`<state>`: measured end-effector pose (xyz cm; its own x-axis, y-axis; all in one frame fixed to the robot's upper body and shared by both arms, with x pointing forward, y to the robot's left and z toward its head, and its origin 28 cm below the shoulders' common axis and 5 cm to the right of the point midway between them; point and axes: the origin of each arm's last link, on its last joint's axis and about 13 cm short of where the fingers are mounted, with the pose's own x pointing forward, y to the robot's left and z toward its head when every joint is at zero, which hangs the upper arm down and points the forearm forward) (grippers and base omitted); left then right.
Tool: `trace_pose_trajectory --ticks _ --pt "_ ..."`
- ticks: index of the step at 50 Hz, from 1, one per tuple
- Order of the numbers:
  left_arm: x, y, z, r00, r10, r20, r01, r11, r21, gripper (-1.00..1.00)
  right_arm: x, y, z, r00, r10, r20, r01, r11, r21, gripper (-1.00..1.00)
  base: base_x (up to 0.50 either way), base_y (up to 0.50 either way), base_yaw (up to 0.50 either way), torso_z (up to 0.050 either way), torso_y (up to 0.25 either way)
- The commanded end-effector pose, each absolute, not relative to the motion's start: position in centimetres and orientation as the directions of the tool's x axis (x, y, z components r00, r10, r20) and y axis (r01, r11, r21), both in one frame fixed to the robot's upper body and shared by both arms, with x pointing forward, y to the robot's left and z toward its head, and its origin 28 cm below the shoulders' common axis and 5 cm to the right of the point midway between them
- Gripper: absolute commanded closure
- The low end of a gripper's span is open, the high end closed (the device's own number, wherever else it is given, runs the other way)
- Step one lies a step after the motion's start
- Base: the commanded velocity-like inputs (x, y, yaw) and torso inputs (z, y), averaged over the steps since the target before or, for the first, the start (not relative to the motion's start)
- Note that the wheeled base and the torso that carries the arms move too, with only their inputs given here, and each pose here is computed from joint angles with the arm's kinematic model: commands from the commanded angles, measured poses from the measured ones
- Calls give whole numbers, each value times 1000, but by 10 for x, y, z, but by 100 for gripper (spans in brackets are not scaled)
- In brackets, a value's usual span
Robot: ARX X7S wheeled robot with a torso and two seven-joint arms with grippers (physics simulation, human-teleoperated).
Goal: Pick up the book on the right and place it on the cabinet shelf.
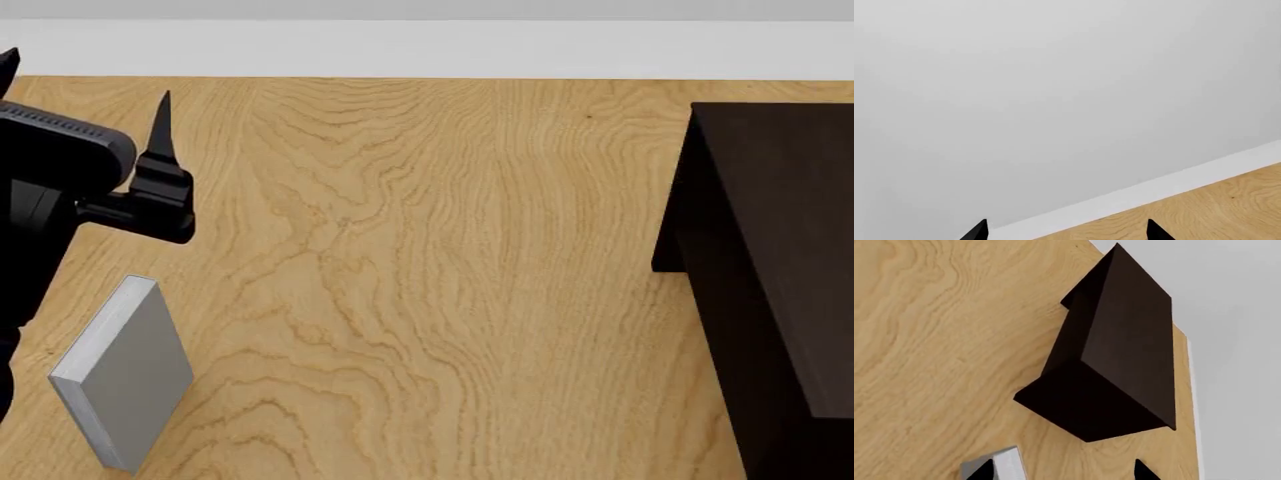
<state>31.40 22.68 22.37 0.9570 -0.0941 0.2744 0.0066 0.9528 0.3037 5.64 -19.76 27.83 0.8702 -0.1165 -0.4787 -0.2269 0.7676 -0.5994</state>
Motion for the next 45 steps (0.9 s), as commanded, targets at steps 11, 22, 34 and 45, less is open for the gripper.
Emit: trace_pose_trajectory --ticks 11,22,34,45 --pt "314 226 222 958 -98 270 10 950 311 -100 54 -202 265 823 -129 -553 -292 740 -607 -100 0 0 0 0 0" --pt "313 226 220 959 -96 267 8 949 314 -100 64 -202 255 806 -114 -581 -318 745 -586 -100 0 0 0 0 0" --pt "313 228 221 959 -88 268 -2 948 318 -100 78 -200 245 790 -89 -607 -361 733 -577 -100 0 0 0 0 0" --pt "313 227 223 959 -91 270 2 949 316 -100 86 -201 236 771 -86 -631 -386 725 -570 -100 0 0 0 0 0"
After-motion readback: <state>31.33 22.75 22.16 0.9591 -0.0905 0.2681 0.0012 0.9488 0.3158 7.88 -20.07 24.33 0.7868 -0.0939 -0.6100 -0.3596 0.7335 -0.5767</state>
